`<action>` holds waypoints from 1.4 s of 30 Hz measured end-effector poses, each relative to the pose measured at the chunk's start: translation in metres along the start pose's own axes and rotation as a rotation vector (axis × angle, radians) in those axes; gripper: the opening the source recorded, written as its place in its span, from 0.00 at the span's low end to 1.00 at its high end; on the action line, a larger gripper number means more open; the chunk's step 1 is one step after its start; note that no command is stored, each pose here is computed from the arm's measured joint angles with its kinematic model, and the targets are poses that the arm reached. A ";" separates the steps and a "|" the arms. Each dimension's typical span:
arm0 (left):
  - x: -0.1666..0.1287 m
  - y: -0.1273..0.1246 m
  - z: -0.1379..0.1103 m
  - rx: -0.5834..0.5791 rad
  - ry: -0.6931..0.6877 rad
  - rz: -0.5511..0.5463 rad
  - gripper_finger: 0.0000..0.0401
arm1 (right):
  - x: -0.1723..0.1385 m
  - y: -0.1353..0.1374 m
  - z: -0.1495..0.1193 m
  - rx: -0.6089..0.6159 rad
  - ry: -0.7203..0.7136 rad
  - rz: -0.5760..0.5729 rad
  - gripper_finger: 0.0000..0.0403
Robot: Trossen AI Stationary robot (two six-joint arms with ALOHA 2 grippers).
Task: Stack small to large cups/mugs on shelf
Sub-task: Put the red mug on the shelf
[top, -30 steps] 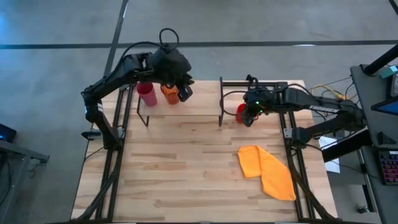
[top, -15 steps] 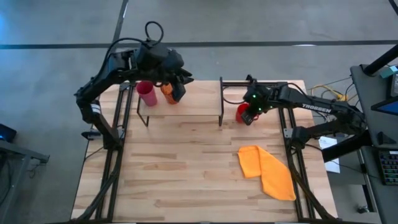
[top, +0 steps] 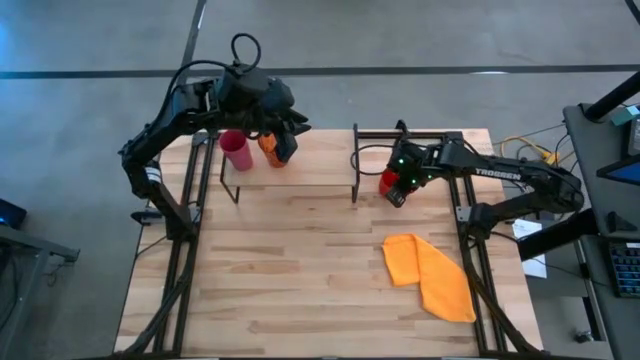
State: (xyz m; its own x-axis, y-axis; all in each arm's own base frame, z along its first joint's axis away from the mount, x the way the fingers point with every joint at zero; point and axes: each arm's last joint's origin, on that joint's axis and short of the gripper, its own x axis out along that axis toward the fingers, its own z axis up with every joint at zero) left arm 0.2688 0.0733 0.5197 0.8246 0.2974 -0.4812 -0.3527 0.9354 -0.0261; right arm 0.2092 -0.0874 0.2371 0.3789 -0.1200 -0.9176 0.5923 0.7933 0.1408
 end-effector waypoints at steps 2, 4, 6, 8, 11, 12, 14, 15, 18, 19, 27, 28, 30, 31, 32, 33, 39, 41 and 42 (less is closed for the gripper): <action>0.000 0.000 0.000 0.000 0.000 0.000 0.21 | 0.007 0.000 0.001 0.000 0.020 -0.006 0.18; 0.000 0.000 0.000 0.000 0.000 -0.001 0.21 | 0.013 0.000 0.002 -0.002 0.041 -0.015 0.18; 0.000 0.000 0.000 0.000 0.000 -0.001 0.21 | 0.018 0.000 0.003 -0.003 0.053 -0.022 0.18; 0.000 0.000 0.000 -0.001 -0.001 -0.001 0.21 | 0.023 0.000 0.003 -0.006 0.070 -0.032 0.18; 0.000 0.000 0.000 -0.001 -0.001 -0.001 0.21 | 0.028 0.000 0.005 -0.012 0.076 -0.036 0.18; 0.000 0.000 0.000 0.000 -0.001 -0.001 0.21 | 0.028 0.000 0.005 -0.012 0.069 -0.035 0.18; 0.000 0.000 0.000 0.000 -0.001 -0.001 0.21 | 0.029 -0.001 0.006 -0.014 0.063 -0.062 0.18; 0.000 0.000 0.000 0.000 -0.001 -0.001 0.21 | 0.029 -0.001 0.006 -0.015 0.057 -0.078 0.18; 0.000 0.000 0.000 -0.001 -0.001 -0.001 0.21 | 0.027 -0.003 0.007 -0.028 0.042 -0.106 0.18; 0.000 0.000 0.000 0.000 -0.002 -0.001 0.21 | 0.027 -0.003 0.007 -0.039 0.042 -0.107 0.18; 0.000 0.000 0.000 0.000 -0.002 -0.001 0.21 | 0.030 -0.003 0.007 -0.054 0.057 -0.109 0.18; 0.000 0.000 0.000 0.000 -0.002 -0.001 0.21 | 0.031 -0.004 0.007 -0.054 0.061 -0.111 0.18; 0.000 0.000 0.000 0.000 -0.002 -0.001 0.21 | 0.034 -0.004 0.007 -0.055 0.070 -0.113 0.17; 0.000 0.000 0.000 0.000 -0.002 -0.001 0.21 | 0.035 -0.004 0.007 -0.055 0.076 -0.114 0.16; 0.000 0.000 0.000 0.000 -0.001 -0.001 0.21 | 0.036 -0.004 0.007 -0.055 0.081 -0.115 0.15; 0.000 0.000 0.000 0.000 -0.002 -0.001 0.21 | 0.037 -0.004 0.007 -0.055 0.085 -0.116 0.13; 0.000 0.000 0.000 0.000 0.000 -0.001 0.21 | 0.031 -0.003 0.007 -0.019 0.077 -0.113 0.03; 0.000 0.000 0.000 0.000 0.000 -0.001 0.21 | 0.021 -0.002 0.009 0.000 0.066 -0.111 0.03; 0.000 0.000 0.000 0.000 0.000 -0.001 0.21 | 0.013 -0.001 0.010 0.004 0.060 -0.111 0.03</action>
State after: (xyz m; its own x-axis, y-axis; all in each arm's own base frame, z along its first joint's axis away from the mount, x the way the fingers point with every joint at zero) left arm 0.2690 0.0734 0.5195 0.8246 0.2966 -0.4816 -0.3521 0.9356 -0.0266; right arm 0.2209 -0.0962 0.2284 0.2678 -0.1706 -0.9482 0.6310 0.7748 0.0388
